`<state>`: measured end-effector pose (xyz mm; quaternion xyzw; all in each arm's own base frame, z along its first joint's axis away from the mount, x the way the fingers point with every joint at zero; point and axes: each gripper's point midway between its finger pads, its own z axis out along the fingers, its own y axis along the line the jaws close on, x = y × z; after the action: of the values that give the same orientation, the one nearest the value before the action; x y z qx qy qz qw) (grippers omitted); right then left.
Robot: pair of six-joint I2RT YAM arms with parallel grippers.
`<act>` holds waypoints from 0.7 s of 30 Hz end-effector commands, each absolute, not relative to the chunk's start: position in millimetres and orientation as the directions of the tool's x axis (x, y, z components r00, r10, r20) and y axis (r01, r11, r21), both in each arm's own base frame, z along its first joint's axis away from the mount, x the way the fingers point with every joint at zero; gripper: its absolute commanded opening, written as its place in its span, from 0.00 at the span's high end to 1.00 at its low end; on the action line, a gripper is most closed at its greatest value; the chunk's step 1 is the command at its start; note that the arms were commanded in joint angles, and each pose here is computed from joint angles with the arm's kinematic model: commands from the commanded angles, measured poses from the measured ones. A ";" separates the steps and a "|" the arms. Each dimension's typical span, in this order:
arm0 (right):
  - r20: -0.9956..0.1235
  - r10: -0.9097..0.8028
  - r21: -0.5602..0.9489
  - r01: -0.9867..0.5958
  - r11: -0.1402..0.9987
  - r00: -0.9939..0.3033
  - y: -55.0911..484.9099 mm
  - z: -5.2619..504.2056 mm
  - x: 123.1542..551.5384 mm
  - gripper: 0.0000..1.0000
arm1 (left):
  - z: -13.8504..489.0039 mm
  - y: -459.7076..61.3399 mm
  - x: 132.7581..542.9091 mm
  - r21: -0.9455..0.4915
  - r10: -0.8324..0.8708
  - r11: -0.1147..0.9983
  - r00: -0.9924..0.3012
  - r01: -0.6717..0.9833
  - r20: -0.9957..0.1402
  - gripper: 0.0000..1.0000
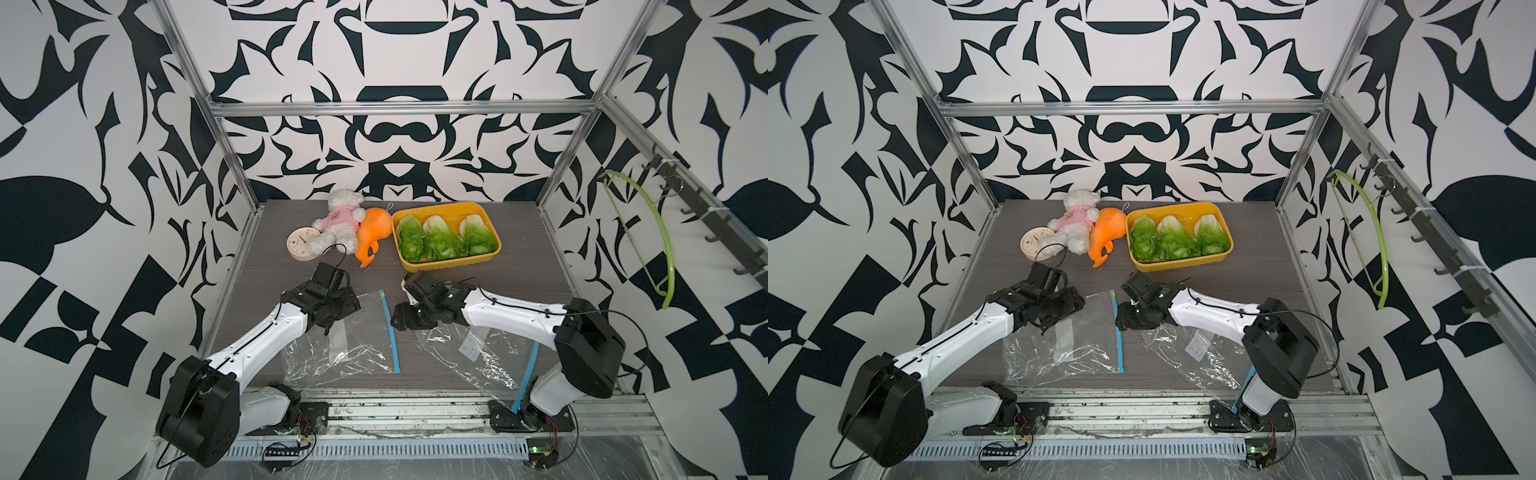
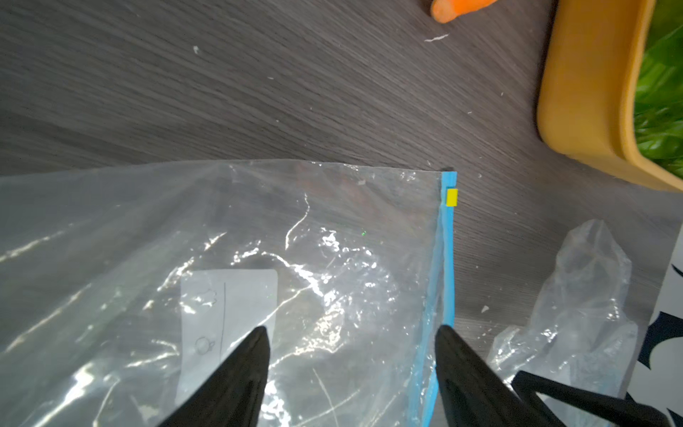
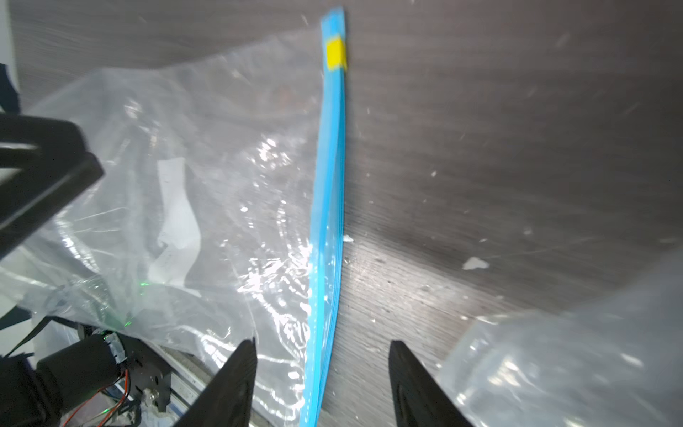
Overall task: Put the chinese cabbages into a zipper bag and zip it
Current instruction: Pick up the zipper food storage bag at the center of the board.
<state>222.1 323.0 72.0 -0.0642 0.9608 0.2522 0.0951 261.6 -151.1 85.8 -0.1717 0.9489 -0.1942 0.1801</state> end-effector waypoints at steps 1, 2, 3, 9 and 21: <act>-0.195 -0.027 0.588 -0.139 0.797 -0.980 351.2 77.2 226.3 0.43 | 79.7 -155.9 268.3 -0.465 -0.393 0.853 -0.879 -0.238 -0.271 0.30; -0.185 -0.026 0.598 -0.134 0.790 -0.982 355.3 72.1 227.0 0.43 | 78.1 -155.5 268.8 -0.470 -0.396 0.850 -0.878 -0.239 -0.270 0.30; -0.175 -0.029 0.604 -0.131 0.786 -0.984 359.3 67.1 227.7 0.43 | 67.4 -154.8 268.3 -0.457 -0.394 0.854 -0.884 -0.250 -0.252 0.30; -0.156 -0.033 0.576 -0.118 0.809 -0.987 363.7 46.1 233.4 0.45 | 54.6 -152.4 270.3 -0.457 -0.402 0.849 -0.885 -0.264 -0.236 0.34; -0.180 -0.056 0.652 -0.161 0.741 -0.982 379.7 61.6 231.3 0.48 | 43.5 -147.6 273.1 -0.452 -0.403 0.850 -0.887 -0.271 -0.225 0.38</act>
<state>229.4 368.5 39.2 -0.0449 0.9434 0.3233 0.0592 280.0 -150.3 55.1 -0.1823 0.9442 -0.2138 0.1721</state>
